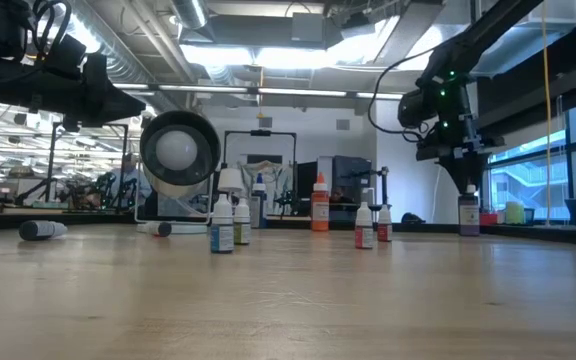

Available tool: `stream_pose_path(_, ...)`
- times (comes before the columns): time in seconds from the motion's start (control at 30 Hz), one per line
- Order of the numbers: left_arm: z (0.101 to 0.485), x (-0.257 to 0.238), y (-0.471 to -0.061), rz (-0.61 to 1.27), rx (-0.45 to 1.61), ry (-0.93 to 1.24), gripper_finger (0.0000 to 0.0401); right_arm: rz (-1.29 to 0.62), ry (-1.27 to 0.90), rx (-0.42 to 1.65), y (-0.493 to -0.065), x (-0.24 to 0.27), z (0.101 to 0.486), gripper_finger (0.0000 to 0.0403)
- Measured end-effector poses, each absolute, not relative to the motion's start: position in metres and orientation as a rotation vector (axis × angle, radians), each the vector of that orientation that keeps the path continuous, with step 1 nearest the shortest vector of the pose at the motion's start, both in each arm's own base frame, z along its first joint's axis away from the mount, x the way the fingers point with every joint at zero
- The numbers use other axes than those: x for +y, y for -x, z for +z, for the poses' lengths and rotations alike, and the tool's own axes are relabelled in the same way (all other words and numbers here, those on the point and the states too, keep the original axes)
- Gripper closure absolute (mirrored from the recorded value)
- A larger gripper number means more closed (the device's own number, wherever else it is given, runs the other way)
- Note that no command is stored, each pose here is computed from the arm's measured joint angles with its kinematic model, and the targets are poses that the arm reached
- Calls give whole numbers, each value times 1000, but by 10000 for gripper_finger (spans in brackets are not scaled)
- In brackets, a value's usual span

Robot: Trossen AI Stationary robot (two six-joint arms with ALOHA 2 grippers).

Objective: Pick & Place food coloring
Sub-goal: Put the large purple food coloring bottle into the transparent bin

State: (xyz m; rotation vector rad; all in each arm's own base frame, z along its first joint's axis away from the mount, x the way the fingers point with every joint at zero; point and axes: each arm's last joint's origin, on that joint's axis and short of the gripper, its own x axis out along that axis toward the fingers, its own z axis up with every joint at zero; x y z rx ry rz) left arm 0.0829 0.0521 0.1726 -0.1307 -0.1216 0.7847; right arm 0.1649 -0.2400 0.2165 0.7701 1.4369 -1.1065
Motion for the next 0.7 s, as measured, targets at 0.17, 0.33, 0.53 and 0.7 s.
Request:
stream_pose_path(0.17, 173, 52, -83, 785, -121, 131, 297, -1056, -700, 1412, -171, -225, 232, 285)
stream_pose_path(0.33, 173, 52, -83, 785, -121, 131, 297, -941, -664, 1381, -175, -186, 263, 285)
stream_pose_path(0.53, 173, 52, -83, 785, -122, 131, 297, -804, -665, 1312, -171, -115, 303, 285)
stream_pose_path(0.7, 173, 52, -83, 785, -122, 131, 297, -633, -731, 1212, -160, -57, 328, 285)
